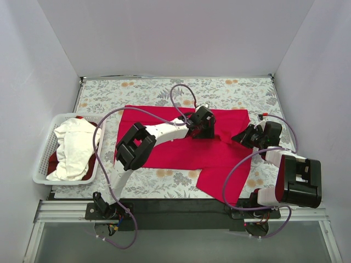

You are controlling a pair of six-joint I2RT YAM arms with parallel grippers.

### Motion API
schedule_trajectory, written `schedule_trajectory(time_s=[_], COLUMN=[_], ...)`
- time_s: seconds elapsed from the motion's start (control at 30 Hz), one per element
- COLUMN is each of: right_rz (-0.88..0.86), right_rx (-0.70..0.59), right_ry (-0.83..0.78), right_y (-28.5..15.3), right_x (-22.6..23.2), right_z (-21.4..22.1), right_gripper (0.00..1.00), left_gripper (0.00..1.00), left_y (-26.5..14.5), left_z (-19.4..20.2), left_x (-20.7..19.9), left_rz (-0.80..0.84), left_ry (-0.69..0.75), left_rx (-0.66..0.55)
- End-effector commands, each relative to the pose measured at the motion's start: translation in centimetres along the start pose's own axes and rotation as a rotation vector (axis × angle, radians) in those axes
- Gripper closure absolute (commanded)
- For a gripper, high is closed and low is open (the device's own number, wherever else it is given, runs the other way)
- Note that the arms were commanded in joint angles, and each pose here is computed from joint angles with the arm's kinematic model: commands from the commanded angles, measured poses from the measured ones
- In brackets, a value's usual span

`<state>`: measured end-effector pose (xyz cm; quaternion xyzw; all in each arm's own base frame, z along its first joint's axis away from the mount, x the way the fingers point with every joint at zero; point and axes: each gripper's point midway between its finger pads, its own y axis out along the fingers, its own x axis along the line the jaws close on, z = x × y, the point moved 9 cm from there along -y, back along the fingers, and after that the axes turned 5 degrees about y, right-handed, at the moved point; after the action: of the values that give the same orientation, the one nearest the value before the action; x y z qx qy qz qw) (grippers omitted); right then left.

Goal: Fold and stack the t-shirts
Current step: Fold the tshirt

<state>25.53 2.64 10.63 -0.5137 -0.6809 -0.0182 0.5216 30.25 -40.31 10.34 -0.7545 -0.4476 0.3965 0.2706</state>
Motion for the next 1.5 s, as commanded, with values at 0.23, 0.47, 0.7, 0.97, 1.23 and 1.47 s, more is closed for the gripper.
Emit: schedule_trajectory(time_s=[0.23,0.47,0.7,0.97,1.23,1.47], right_rz=[-0.009,-0.010,-0.012,-0.016,-0.015,-0.026], right_rx=[-0.008,-0.007,-0.004,-0.005,-0.005,-0.019], right_ry=[-0.027,-0.027,-0.025,-0.028,-0.028,-0.023], right_y=[0.0,0.0,0.0,-0.1,-0.1,-0.3], right_x=[0.0,0.0,0.0,0.1,0.0,0.3], right_z=[0.1,0.1,0.2,0.2,0.2,-0.3], right_gripper=[0.91,0.91,0.91,0.91,0.91,0.99], left_gripper=[0.36,0.34,0.33,0.34,0.34,0.34], left_y=[-3.1,-2.4,-1.5,0.3,-1.7,-4.3], left_z=[-0.1,0.5,-0.1,0.0,0.5,0.4], left_x=[-0.8,-2.8,-4.1,-3.9,-3.3,-3.4], left_rz=[-0.140,-0.236,-0.226,-0.274,-0.254,-0.197], left_ry=[0.278,0.443,0.471,0.518,0.516,0.498], left_rx=[-0.238,-0.370,-0.420,-0.436,-0.418,-0.409])
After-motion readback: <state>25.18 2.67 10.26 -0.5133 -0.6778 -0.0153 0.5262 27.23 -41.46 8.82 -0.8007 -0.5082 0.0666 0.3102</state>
